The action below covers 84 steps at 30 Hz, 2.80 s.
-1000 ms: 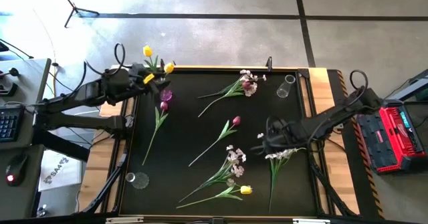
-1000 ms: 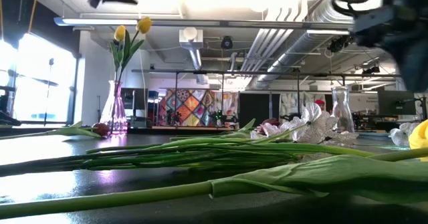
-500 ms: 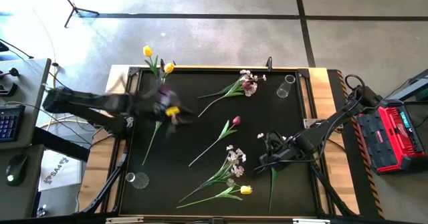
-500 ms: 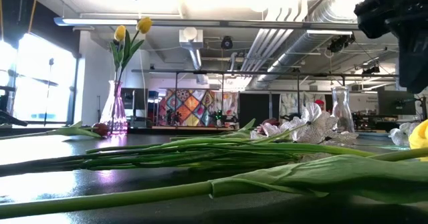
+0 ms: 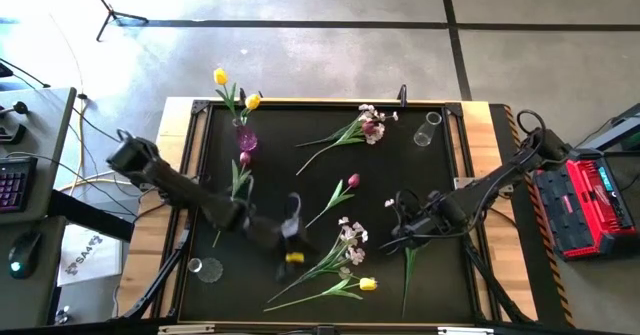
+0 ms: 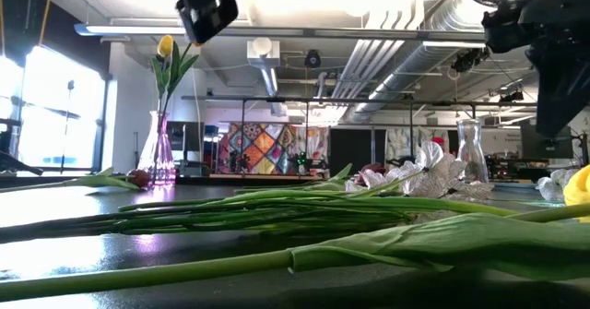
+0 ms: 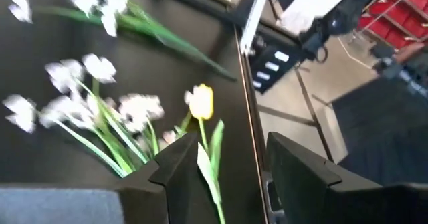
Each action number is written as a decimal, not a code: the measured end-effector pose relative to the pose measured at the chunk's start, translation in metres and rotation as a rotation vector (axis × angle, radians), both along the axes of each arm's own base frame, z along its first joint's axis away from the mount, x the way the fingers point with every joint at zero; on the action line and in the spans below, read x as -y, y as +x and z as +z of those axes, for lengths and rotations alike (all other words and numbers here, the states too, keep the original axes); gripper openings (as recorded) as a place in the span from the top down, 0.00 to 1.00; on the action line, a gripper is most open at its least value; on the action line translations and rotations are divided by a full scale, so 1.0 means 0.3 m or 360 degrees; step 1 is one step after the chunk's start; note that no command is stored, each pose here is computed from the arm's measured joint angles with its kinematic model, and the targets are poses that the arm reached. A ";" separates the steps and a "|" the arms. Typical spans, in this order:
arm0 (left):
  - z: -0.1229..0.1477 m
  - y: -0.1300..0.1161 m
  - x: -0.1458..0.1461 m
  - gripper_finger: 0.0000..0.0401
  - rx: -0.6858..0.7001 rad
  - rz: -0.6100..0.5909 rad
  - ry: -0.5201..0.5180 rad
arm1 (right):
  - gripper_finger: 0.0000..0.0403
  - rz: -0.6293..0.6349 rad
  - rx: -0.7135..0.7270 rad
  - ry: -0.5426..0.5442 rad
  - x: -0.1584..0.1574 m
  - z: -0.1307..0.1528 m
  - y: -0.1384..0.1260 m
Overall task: Sort flowers into vase by color
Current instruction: Put the yellow flower into the violet vase
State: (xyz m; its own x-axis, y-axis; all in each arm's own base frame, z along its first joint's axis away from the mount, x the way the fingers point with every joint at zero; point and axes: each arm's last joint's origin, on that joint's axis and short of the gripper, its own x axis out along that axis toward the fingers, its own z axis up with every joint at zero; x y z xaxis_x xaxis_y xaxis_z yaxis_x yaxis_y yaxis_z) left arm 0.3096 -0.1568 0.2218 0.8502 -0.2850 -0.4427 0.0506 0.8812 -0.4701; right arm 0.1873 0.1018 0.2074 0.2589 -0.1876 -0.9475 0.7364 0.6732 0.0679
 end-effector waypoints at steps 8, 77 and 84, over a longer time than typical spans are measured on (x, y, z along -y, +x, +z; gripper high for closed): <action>-0.166 0.020 0.145 0.58 0.0040 -0.0144 0.0156 | 0.79 -0.0119 0.0106 0.0127 -0.028 0.003 0.009; 0.068 0.292 0.041 1.00 0.0010 0.0348 0.0287 | 0.79 -0.0554 0.0855 0.0329 -0.195 0.033 -0.022; 0.232 0.275 -0.115 1.00 0.0199 0.0664 0.0377 | 0.79 -0.0701 0.1237 0.0179 -0.193 0.068 -0.069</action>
